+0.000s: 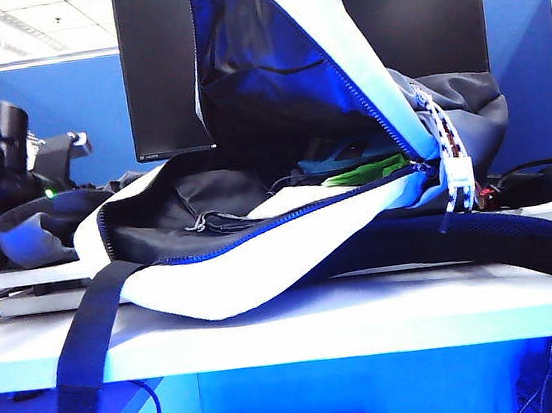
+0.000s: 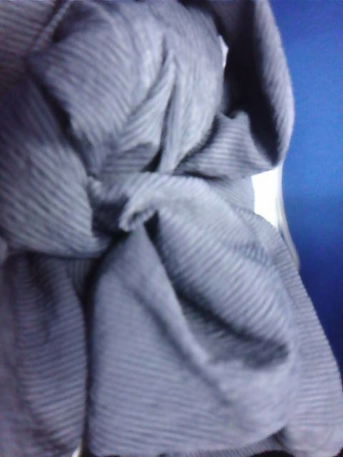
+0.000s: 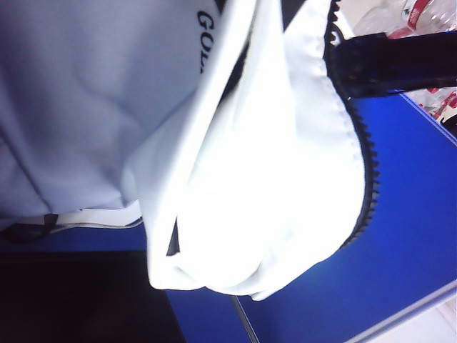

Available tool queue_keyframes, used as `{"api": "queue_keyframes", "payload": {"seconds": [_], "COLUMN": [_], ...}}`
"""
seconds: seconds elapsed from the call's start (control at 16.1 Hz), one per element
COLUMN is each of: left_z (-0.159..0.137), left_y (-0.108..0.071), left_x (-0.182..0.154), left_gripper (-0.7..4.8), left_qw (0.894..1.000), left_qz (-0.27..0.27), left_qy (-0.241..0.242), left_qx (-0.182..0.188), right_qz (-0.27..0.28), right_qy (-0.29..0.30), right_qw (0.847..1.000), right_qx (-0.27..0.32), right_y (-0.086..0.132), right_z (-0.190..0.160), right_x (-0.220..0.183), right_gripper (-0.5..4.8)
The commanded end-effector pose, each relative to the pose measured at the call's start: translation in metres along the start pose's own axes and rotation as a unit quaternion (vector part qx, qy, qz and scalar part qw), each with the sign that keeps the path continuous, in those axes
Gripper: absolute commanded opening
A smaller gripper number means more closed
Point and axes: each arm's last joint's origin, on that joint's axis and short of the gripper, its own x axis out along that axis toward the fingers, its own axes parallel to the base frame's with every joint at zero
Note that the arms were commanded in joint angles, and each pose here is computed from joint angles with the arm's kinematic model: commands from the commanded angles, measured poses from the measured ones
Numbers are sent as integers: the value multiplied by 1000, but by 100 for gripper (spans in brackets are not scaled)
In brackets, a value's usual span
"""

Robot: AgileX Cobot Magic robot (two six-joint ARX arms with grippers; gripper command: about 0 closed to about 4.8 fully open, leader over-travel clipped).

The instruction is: Put the gray clothes into the backpack.

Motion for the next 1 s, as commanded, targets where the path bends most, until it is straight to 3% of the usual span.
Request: {"api": "queue_keyframes", "payload": {"seconds": [0.06,0.25,0.37,0.44,0.62,0.81,0.87,1.0], "left_z": [58,127,151,163,162,142,131,126], "left_y": [-6,-24,-33,-42,-64,-109,-131,-145], "left_x": [-37,-100,-134,-164,-198,-193,-184,-166], "left_gripper": [-5,-5,-5,-5,-5,-5,-5,-5], "left_qw": [997,989,987,985,968,947,949,956], "left_qz": [-61,-123,-141,-164,-248,-306,-296,-283], "left_qy": [-47,-84,-81,-58,21,98,99,61], "left_qx": [-3,14,15,7,-18,7,36,55], "right_qz": [-15,-78,-98,-113,-110,-86,-62,-19], "right_qy": [-70,-96,-107,-125,-167,-168,-159,-140], "right_qw": [997,991,988,984,978,981,984,989], "right_qx": [-35,-50,-49,-50,-58,-54,-41,-40], "right_y": [9,4,2,0,3,5,6,8], "right_z": [17,18,18,21,28,29,29,28], "right_x": [-6,-5,-3,-5,-7,-6,-6,-6], "right_gripper": [-6,-6,-6,-6,-6,-6,-6,-6]}}
